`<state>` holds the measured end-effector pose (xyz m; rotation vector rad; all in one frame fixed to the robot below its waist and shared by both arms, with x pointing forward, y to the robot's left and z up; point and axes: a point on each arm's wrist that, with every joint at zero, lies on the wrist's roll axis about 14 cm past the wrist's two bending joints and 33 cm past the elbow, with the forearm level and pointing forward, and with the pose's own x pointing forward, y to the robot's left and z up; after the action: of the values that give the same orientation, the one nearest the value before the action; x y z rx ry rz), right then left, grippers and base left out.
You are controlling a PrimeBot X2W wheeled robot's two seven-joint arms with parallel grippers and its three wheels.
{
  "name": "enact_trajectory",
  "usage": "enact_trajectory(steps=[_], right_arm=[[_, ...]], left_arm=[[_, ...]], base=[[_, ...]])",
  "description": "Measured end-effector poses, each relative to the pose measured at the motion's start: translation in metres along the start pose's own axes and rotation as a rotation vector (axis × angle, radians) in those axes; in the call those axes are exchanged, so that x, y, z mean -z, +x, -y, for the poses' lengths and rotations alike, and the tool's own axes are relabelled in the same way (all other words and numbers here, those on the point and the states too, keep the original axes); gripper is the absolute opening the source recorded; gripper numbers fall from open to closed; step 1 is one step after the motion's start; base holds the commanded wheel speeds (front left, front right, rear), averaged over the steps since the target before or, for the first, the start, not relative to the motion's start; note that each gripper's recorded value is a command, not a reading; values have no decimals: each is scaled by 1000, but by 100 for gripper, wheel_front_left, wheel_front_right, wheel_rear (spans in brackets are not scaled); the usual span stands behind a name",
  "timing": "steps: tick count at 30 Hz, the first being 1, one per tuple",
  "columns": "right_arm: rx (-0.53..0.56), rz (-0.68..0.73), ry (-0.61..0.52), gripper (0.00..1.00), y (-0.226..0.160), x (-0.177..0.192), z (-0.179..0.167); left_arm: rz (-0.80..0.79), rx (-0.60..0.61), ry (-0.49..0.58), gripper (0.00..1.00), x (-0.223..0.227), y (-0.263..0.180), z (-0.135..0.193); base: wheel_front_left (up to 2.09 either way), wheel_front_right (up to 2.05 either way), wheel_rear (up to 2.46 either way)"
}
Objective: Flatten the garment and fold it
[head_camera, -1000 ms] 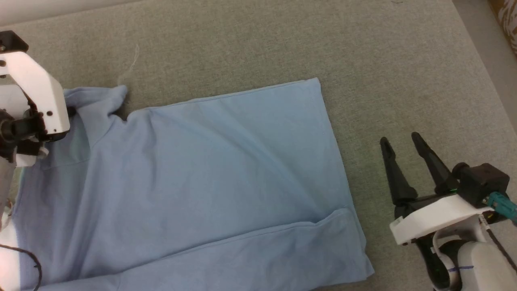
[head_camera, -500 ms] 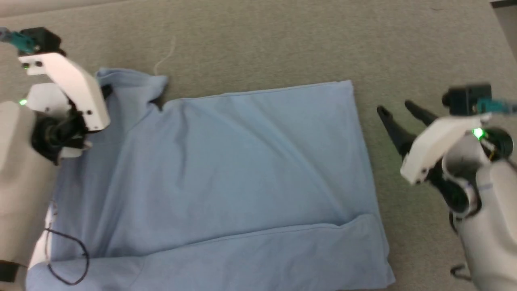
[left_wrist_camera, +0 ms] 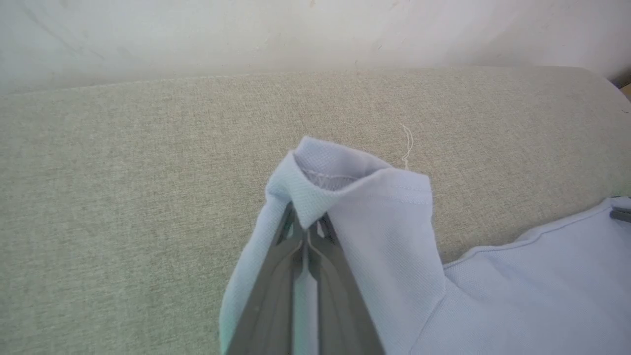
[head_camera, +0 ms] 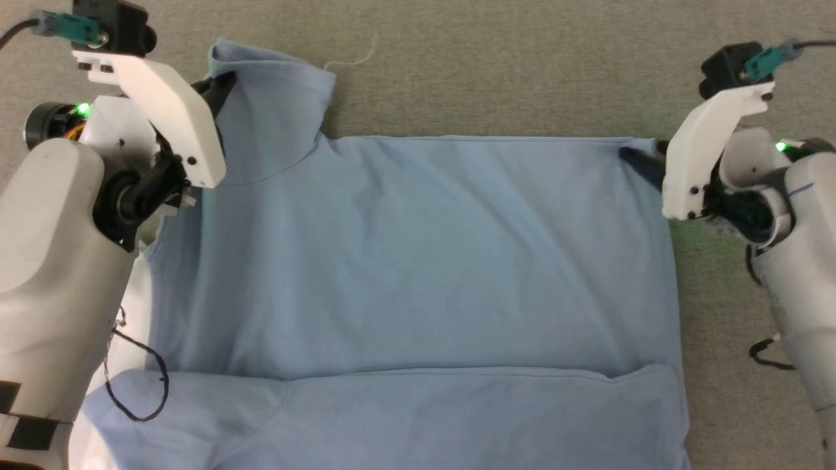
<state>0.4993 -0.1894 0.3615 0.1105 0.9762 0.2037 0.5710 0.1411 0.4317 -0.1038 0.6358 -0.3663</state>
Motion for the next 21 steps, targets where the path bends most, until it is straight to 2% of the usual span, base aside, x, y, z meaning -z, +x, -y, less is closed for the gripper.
enact_trajectory(steps=[1, 4, 6, 10, 15, 18, 21], right_arm=[[-2, -22, 2, 0, 2, 0, 0], [1, -43, -17, 0, 3, -3, 0], [0, -7, -33, 0, 0, -8, -2], [12, 162, -76, 0, -15, -31, -4], [23, 403, -109, 0, -55, -77, -8], [25, 457, -118, 0, -75, -74, -10], [15, 455, -121, 0, -86, -48, -16]], left_arm=[[3, -1, 1, 0, 0, -1, -1], [14, -3, 2, 0, -1, -6, -1], [35, -11, 3, 0, -4, -11, -3], [128, -54, 2, 0, -24, -27, -13], [255, -99, 9, 0, -51, -59, -20], [310, -122, -1, 0, -53, -84, -23], [337, -154, -19, 0, -38, -111, -26]], base=[[0, 0, 0], [0, 0, 0], [0, 0, 0], [0, 0, 0], [0, 0, 0], [0, 0, 0], [0, 0, 0]])
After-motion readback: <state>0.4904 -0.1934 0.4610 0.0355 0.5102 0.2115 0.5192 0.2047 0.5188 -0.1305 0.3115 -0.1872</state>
